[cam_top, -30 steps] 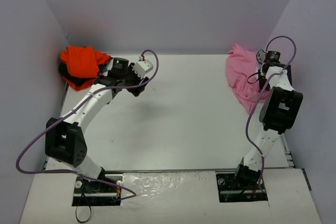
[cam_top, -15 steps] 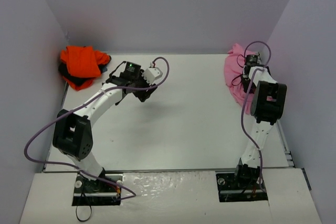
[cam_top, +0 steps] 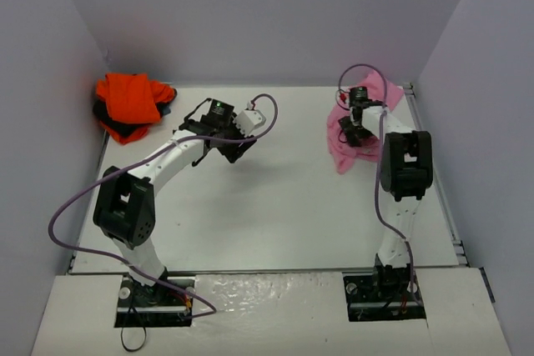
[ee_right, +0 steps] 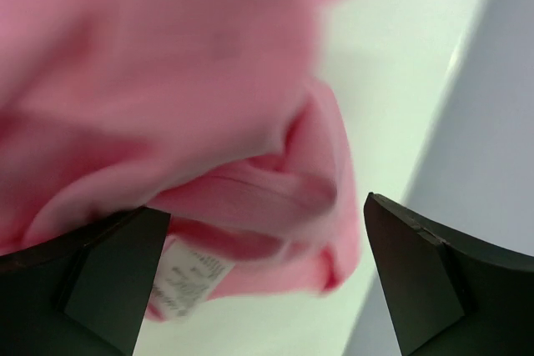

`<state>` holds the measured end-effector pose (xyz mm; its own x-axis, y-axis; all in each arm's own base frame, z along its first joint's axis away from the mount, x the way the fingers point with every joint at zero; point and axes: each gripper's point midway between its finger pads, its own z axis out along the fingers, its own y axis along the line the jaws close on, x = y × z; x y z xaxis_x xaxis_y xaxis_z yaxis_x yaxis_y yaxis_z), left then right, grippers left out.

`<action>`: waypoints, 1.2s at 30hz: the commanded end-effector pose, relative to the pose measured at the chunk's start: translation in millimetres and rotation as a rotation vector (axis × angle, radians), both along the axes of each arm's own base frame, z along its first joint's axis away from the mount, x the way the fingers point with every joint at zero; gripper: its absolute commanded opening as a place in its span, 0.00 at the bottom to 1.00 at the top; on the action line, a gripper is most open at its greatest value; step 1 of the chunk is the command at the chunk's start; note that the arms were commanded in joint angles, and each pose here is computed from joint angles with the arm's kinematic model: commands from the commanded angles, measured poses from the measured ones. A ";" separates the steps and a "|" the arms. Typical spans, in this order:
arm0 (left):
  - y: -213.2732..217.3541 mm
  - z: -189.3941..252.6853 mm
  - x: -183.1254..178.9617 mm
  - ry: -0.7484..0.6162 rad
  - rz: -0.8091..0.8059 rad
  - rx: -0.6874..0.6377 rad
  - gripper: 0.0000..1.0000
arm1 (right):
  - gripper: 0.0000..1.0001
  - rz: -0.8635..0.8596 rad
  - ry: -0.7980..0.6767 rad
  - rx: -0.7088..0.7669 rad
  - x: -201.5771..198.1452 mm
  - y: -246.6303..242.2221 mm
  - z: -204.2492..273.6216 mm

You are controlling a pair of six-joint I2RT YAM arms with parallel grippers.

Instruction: Fold and stack the t-shirts

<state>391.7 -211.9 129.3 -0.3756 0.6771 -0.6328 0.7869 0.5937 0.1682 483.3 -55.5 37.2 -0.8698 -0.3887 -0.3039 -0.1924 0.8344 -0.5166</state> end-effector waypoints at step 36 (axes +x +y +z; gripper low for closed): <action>-100.1 14.7 77.8 -0.113 -0.030 0.053 0.55 | 1.00 0.242 -0.366 0.206 -67.7 52.8 162.1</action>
